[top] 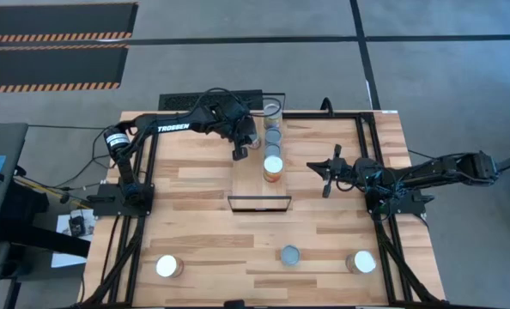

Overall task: Pick and place cans onto a shelf
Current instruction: Put the green peas can on the shelf

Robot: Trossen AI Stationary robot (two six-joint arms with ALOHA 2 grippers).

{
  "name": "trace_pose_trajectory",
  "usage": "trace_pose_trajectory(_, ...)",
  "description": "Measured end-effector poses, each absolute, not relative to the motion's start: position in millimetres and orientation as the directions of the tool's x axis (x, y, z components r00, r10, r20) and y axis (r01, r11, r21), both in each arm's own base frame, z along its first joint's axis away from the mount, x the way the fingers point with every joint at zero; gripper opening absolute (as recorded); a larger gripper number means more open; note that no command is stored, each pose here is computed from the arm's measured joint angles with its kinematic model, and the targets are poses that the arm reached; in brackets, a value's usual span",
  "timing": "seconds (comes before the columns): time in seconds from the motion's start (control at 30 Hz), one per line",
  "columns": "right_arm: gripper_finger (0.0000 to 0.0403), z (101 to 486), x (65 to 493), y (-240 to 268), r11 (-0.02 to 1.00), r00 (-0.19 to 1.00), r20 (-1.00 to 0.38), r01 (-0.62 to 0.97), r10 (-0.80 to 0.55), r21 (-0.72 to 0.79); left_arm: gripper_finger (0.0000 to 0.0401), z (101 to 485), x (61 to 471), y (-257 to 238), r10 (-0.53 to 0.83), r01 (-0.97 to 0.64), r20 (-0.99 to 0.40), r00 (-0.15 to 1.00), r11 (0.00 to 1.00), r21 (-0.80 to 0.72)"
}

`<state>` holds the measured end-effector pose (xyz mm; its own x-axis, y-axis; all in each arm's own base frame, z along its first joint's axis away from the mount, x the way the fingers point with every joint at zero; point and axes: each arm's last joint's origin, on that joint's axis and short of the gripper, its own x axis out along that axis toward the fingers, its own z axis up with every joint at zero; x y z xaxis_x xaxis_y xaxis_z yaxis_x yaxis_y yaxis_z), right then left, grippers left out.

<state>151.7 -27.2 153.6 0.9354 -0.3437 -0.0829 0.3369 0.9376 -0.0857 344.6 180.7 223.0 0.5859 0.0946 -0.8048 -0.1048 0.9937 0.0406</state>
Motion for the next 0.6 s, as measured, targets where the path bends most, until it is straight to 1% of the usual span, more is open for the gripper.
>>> trace_pose_trajectory(0.13, 0.0008, 153.6, 151.7, -27.2, 0.938, 0.935, -0.083, 0.337, -0.344, -0.086, 0.0006, 222.7, 344.3, 180.6, 0.094, -0.107, -0.807, 0.583, 0.994, 0.038)
trace_pose_trajectory(0.43, 0.0008, 153.6, 151.7, -27.2, 0.938, 0.935, -0.083, 0.337, -0.344, -0.086, 0.0042, 222.6, 343.9, 180.4, 0.093, -0.104, -0.810, 0.579, 0.994, 0.040)
trace_pose_trajectory(0.6, 0.0008, 153.6, 151.7, -27.2, 0.938, 0.935, -0.083, 0.337, -0.344, -0.086, 0.0050, 228.3, 345.7, 181.4, 0.097, -0.092, -0.803, 0.587, 0.994, 0.053)
